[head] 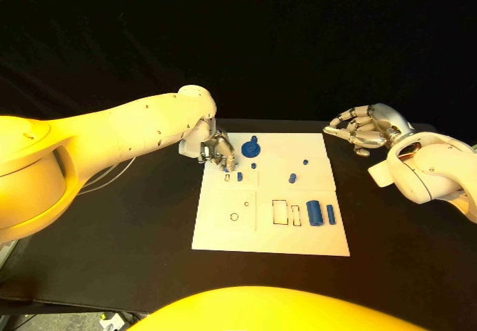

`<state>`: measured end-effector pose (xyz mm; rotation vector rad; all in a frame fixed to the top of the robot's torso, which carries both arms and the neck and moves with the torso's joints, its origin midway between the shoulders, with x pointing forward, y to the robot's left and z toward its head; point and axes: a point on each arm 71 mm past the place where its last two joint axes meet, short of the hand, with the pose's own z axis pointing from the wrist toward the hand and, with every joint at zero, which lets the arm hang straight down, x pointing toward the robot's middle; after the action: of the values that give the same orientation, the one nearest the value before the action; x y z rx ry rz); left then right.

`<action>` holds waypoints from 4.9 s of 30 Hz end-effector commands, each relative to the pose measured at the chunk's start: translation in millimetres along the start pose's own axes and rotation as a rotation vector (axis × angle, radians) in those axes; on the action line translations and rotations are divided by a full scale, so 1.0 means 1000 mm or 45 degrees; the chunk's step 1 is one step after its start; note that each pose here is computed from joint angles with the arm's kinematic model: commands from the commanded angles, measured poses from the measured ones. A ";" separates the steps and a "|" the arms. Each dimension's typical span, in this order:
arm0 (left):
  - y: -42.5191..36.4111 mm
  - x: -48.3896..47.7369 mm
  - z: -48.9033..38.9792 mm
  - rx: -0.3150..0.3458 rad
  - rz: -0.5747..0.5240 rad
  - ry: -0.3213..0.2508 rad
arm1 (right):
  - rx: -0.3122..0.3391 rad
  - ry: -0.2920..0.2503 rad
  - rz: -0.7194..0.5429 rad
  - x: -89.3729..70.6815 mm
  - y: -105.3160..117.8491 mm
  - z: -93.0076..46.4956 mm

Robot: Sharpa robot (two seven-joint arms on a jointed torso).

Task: Assemble the parts on the task board

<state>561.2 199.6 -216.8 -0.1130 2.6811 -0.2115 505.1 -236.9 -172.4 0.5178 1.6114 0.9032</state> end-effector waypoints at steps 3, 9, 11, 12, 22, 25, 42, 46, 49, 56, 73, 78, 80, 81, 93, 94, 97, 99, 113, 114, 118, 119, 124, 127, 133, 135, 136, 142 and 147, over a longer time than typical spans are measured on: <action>-0.0006 0.0007 0.0008 -0.004 0.008 -0.002 | -0.003 0.006 0.000 0.001 0.000 0.000; 0.0010 0.0006 0.0007 -0.005 0.003 -0.005 | -0.003 0.006 0.000 0.001 0.000 0.000; 0.0013 0.0005 0.0007 -0.005 0.002 -0.007 | -0.003 0.005 0.000 0.001 0.000 0.000; 0.0017 0.0004 0.0006 -0.005 0.001 -0.008 | -0.003 0.006 0.000 0.001 0.000 0.000; 0.0125 -0.0003 -0.0047 0.012 -0.035 0.001 | -0.001 0.004 0.000 0.000 -0.001 0.000; 0.0143 0.0003 -0.0068 0.024 -0.039 0.015 | 0.000 0.003 -0.001 0.000 -0.001 -0.001; 0.0132 0.0067 -0.0126 0.076 -0.034 0.098 | 0.004 0.002 -0.001 -0.001 -0.002 -0.001; 0.0132 0.0069 -0.0136 0.083 -0.038 0.106 | 0.004 0.001 -0.001 -0.001 -0.002 -0.001; 0.0130 0.0068 -0.0141 0.085 -0.037 0.110 | 0.005 0.001 -0.001 -0.001 -0.002 -0.001; 0.0100 0.0071 -0.0137 0.087 -0.028 0.120 | 0.005 0.002 -0.001 -0.001 -0.002 -0.001; -0.0006 0.0100 -0.0076 0.073 0.003 0.119 | 0.003 0.005 0.000 0.001 -0.002 -0.001; -0.0006 0.0102 -0.0067 0.060 0.019 0.114 | 0.003 0.006 0.000 0.001 -0.002 -0.001; -0.0004 0.0102 -0.0065 0.055 0.026 0.114 | 0.003 0.006 0.000 0.001 -0.002 -0.001; -0.0003 0.0103 -0.0064 0.052 0.030 0.115 | 0.003 0.006 0.000 0.001 -0.002 -0.001; -0.0002 0.0106 -0.0055 0.032 0.056 0.117 | 0.003 0.006 0.000 0.001 -0.002 -0.001; -0.0006 0.0107 -0.0052 0.032 0.057 0.116 | 0.003 0.006 0.000 0.001 -0.002 0.000; -0.0013 0.0110 -0.0043 0.030 0.058 0.114 | 0.003 0.007 0.000 0.001 -0.002 0.000; -0.0016 0.0114 -0.0034 0.028 0.058 0.112 | 0.003 0.007 0.001 0.001 -0.002 0.000; 0.0001 0.0089 -0.0011 0.001 0.051 0.045 | 0.002 0.007 0.001 0.001 -0.002 -0.001; 0.0002 0.0086 -0.0011 -0.001 0.051 0.038 | 0.003 0.007 0.001 0.001 -0.002 -0.001; 0.0006 0.0072 -0.0011 -0.008 0.048 0.011 | 0.003 0.008 0.001 0.001 -0.002 -0.001; 0.0007 0.0070 -0.0011 -0.009 0.047 0.007 | 0.003 0.008 0.001 0.002 -0.002 -0.001; 0.0008 0.0062 -0.0010 -0.012 0.045 -0.006 | 0.003 0.008 0.001 0.001 -0.002 -0.001; 0.0007 0.0061 -0.0009 -0.013 0.044 -0.009 | 0.003 0.008 0.001 0.002 -0.002 -0.001; 0.0004 0.0060 -0.0003 -0.013 0.041 -0.014 | 0.003 0.009 0.002 0.002 -0.002 -0.001; 0.0005 0.0060 -0.0001 -0.013 0.039 -0.016 | 0.003 0.009 0.002 0.002 -0.002 -0.001; 0.0005 0.0060 0.0000 -0.013 0.038 -0.018 | 0.003 0.009 0.002 0.002 -0.002 -0.001; 0.0003 0.0061 0.0005 -0.013 0.034 -0.023 | 0.003 0.009 0.002 0.001 -0.002 -0.001; 0.0002 0.0058 0.0007 -0.010 0.027 -0.035 | 0.003 0.009 0.002 0.001 -0.002 -0.001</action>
<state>556.9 199.5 -217.9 -0.0896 2.6555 -0.1936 504.5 -238.1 -174.8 0.5214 1.6170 0.9015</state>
